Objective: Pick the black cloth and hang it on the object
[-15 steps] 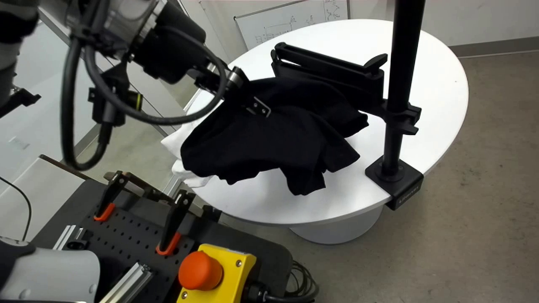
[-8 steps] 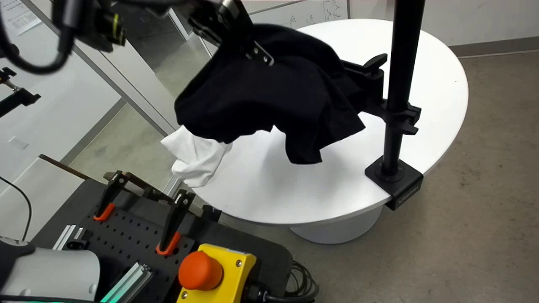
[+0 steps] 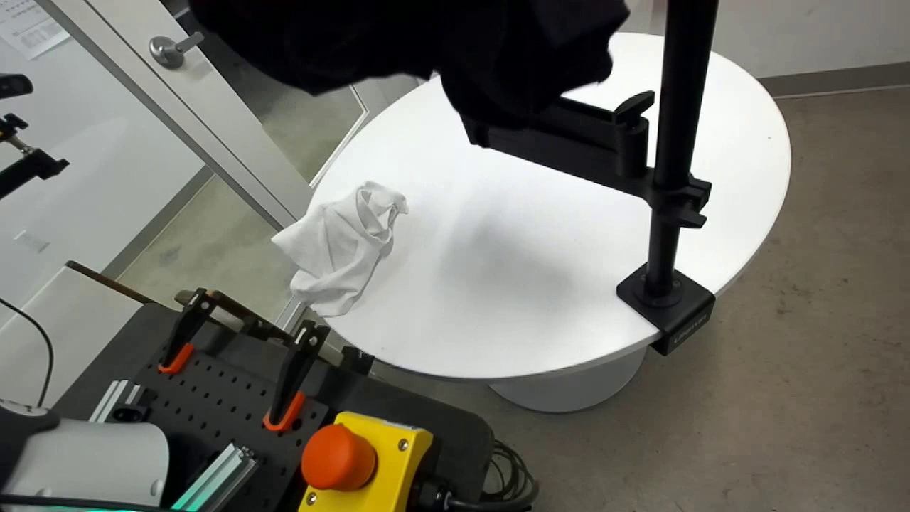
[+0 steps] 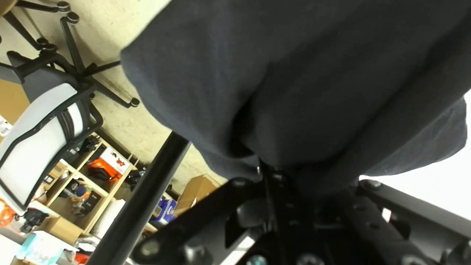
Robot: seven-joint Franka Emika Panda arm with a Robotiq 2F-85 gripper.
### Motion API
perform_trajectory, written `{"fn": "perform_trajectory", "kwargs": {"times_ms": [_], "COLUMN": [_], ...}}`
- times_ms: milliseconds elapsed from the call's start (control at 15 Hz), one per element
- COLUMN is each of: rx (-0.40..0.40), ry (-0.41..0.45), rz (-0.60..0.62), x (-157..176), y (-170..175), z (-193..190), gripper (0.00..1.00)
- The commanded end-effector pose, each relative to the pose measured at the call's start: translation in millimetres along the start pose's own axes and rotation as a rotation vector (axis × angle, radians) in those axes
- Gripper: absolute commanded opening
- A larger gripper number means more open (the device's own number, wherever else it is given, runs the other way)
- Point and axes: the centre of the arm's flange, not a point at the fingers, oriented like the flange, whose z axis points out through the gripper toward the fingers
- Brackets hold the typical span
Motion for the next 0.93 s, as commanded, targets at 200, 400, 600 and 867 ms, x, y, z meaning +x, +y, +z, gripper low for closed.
{"fn": "perform_trajectory", "kwargs": {"times_ms": [200, 400, 600, 867], "rx": [-0.083, -0.113, -0.138, -0.159], "ry": [0.06, 0.051, 0.022, -0.023], "rz": [0.009, -0.005, -0.035, -0.088], "x": [62.4, 81.5, 96.8, 104.1], "y": [18.1, 18.4, 13.8, -0.3], "z": [-20.2, 2.3, 34.0, 85.4], "gripper": [0.03, 0.03, 0.03, 0.03]}}
